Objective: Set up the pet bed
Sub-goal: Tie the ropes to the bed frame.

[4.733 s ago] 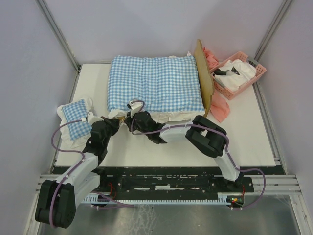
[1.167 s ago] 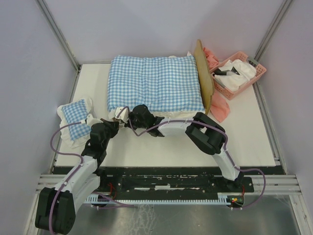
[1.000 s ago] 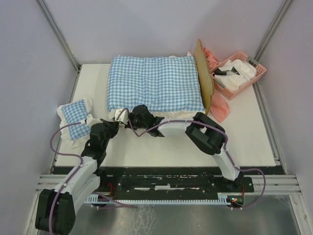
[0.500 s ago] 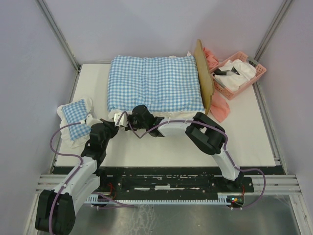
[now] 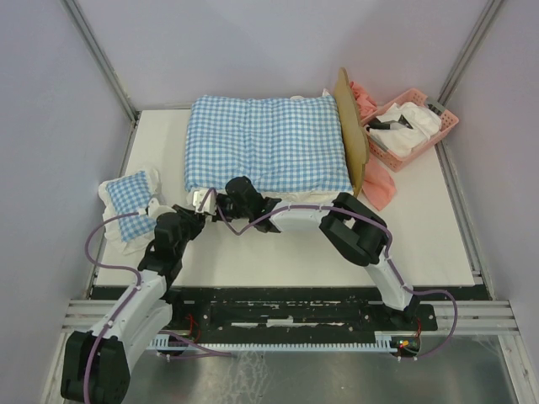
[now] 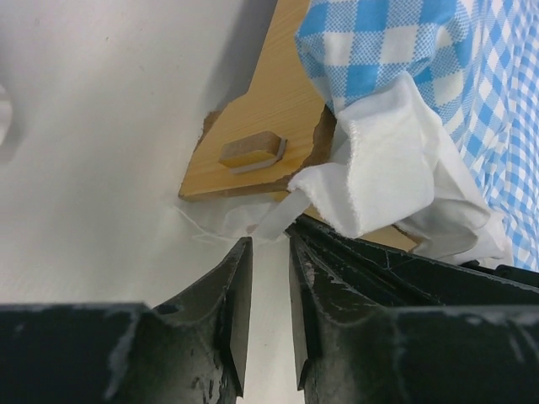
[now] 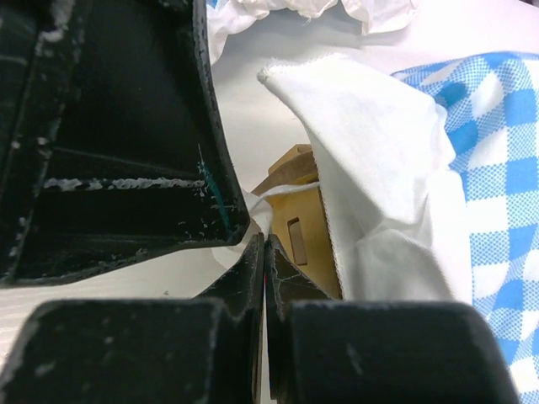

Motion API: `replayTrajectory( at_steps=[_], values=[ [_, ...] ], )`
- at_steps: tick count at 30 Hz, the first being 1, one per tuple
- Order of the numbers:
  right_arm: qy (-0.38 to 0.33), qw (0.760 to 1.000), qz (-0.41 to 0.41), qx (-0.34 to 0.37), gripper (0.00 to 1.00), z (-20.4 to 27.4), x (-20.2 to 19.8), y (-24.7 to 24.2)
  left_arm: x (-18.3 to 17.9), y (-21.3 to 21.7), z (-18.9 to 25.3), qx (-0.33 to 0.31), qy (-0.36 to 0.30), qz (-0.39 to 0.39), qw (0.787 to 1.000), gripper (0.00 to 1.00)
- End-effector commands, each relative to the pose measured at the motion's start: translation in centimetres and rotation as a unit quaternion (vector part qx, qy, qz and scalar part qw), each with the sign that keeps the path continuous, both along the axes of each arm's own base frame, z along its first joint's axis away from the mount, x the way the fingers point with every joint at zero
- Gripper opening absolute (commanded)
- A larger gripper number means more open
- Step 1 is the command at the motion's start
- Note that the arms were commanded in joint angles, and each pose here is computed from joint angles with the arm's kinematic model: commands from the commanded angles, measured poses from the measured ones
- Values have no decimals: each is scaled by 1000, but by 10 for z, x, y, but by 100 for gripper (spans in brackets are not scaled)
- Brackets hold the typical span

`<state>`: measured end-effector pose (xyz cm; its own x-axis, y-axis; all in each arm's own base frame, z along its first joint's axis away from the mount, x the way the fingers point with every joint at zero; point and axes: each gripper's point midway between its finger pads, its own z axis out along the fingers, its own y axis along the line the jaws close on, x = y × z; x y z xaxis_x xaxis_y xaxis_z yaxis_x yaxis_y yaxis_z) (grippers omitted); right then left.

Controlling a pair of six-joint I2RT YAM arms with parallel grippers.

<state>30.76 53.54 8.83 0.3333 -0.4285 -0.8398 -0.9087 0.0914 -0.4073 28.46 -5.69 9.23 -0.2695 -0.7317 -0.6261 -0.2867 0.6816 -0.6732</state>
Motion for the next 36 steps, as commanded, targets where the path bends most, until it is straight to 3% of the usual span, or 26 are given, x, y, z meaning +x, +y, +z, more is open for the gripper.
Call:
replayTrajectory(
  at_steps=[1, 7, 11, 21, 36],
  values=[
    [-5, 1000, 11, 24, 2, 14, 4, 16, 4, 8, 26, -23, -6, 40, 999, 33],
    [2, 1000, 15, 15, 2, 6, 4, 20, -15, 40, 17, -39, 26, 148, 988, 39],
    [-1, 1000, 16, 12, 2, 6, 4, 18, -17, 43, 13, -91, 18, 184, 979, 42],
    [-5, 1000, 19, 14, 2, 12, 3, 18, 7, 19, 15, -186, 21, 169, 968, 51],
    [-5, 1000, 21, 16, 2, 13, 3, 19, 24, 29, 3, -191, 21, 197, 961, 50]
  ],
)
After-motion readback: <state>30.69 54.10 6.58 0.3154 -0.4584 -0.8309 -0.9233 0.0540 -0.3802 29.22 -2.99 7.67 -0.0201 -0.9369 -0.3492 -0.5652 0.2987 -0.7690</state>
